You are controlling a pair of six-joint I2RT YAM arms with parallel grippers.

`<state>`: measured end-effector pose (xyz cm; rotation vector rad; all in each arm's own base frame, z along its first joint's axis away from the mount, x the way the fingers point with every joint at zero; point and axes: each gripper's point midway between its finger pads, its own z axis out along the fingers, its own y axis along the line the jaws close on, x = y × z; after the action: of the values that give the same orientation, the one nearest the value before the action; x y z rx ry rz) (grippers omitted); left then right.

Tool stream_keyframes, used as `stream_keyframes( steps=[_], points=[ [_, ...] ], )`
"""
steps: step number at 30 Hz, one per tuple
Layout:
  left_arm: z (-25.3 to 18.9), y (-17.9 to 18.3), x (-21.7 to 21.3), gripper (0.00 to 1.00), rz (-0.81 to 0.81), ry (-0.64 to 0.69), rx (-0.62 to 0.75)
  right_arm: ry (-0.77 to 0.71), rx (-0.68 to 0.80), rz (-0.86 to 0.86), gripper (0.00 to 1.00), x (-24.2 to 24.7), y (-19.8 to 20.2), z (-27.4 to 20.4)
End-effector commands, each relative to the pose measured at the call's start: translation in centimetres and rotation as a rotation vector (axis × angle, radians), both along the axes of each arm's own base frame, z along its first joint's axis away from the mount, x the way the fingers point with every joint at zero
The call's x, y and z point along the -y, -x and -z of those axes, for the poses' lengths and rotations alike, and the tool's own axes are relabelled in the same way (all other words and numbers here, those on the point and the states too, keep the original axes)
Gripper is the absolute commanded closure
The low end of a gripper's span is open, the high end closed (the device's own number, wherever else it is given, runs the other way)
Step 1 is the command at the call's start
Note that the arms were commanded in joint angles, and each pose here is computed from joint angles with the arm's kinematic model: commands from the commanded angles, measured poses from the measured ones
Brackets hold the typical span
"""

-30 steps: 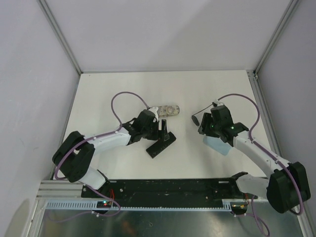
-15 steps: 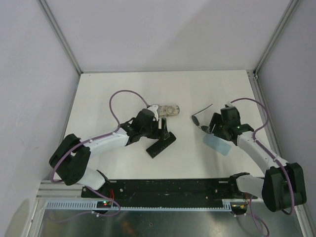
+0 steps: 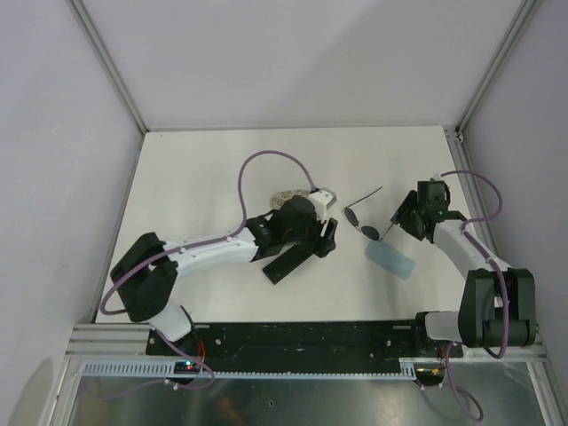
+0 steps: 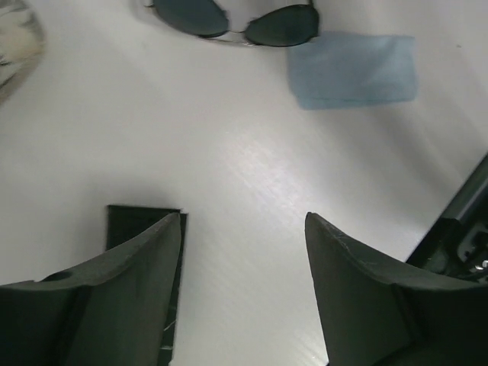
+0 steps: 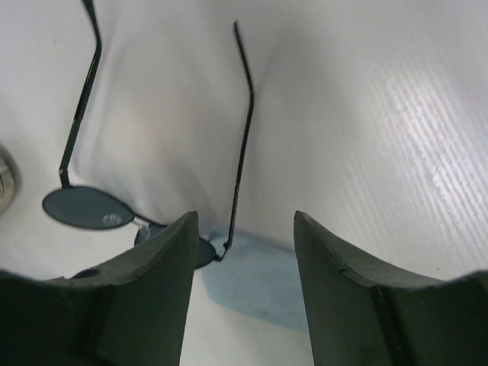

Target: Organize the sunglasses

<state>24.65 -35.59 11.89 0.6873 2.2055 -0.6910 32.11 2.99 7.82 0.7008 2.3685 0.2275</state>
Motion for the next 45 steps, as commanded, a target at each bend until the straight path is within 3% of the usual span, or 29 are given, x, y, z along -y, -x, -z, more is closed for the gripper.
stream_keyframes(
  steps=[1,8,17,26,35,45],
  points=[
    [-0.5,0.5,3.2,0.31,0.100,0.009,0.026,-0.033,0.048,0.057,0.43,0.8,-2.7,-0.9],
    [4.2,0.8,3.5,0.35,0.070,-0.032,-0.086,-0.157,-0.037,0.022,0.48,-1.5,-3.2,2.3],
    [8.0,-0.6,0.3,0.36,-0.048,-0.057,-0.190,-0.166,-0.087,-0.002,0.59,-2.5,-3.0,4.2],
    [5.2,-3.8,-3.8,0.35,-0.134,-0.014,-0.131,-0.151,-0.072,-0.098,0.98,-4.7,-2.4,3.3],
    [0.1,-3.2,-1.3,0.30,-0.084,0.159,-0.156,-0.103,-0.011,-0.217,1.00,-7.9,0.1,-0.2],
    [-1.9,-3.6,-0.1,0.39,-0.098,0.266,-0.183,-0.119,0.029,-0.284,1.00,-10.4,2.9,-2.6]
  ],
)
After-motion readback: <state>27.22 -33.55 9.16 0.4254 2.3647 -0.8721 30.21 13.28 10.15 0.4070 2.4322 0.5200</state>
